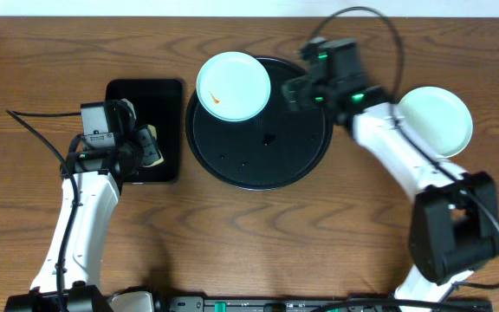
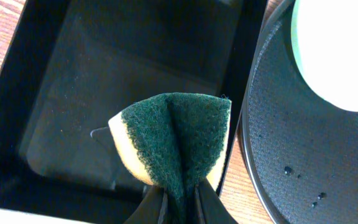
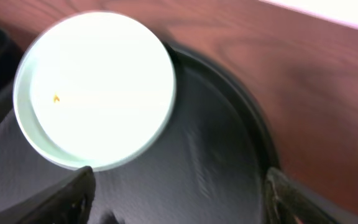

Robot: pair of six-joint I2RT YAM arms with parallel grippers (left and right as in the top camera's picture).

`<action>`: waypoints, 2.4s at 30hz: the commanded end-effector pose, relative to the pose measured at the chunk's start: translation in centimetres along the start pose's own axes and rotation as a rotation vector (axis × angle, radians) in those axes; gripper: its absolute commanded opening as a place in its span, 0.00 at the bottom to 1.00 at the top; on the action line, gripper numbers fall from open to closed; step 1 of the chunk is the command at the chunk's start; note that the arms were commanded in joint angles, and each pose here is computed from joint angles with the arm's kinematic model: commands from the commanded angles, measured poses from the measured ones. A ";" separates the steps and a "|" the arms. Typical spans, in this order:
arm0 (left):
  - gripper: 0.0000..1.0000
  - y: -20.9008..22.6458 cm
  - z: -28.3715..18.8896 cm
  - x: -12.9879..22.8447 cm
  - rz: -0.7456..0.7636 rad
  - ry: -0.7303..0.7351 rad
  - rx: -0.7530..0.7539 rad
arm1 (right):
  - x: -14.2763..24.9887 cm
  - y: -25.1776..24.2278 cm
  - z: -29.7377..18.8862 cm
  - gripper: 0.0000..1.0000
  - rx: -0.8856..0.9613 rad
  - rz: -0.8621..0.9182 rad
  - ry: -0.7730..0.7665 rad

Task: Clean dirty plates on tray and stack at the side
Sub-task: 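Reach the right gripper to the rim of the remaining green plate, then grasp the plate rim with the right gripper and drag it to tray center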

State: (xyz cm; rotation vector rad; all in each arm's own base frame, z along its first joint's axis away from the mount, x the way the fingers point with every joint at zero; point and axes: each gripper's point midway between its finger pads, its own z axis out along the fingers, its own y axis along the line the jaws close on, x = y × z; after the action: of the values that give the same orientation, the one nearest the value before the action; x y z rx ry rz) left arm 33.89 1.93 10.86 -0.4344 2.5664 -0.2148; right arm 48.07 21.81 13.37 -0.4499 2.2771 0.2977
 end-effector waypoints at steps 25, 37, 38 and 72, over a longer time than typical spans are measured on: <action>0.09 0.6 0.2 1.0 0.024 0.030 -0.023 | -0.6 2.7 12.8 0.36 -0.186 -0.038 0.213; 0.09 0.8 0.8 1.4 0.021 0.054 -0.029 | 2.6 2.7 15.3 0.02 -0.156 -0.046 0.269; 0.09 0.9 0.9 1.5 0.021 0.060 -0.030 | 2.6 2.6 15.1 0.01 -0.155 -0.045 0.272; 0.54 1.8 6.7 -1.9 0.279 -0.036 -0.067 | 8.4 -3.0 1.2 0.02 0.334 0.352 0.695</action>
State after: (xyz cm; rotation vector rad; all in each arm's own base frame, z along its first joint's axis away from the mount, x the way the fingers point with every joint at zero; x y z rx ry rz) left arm 38.82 2.86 6.76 -0.0955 2.5420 -0.0884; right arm 44.58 18.07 5.79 0.0679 3.0353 -0.0598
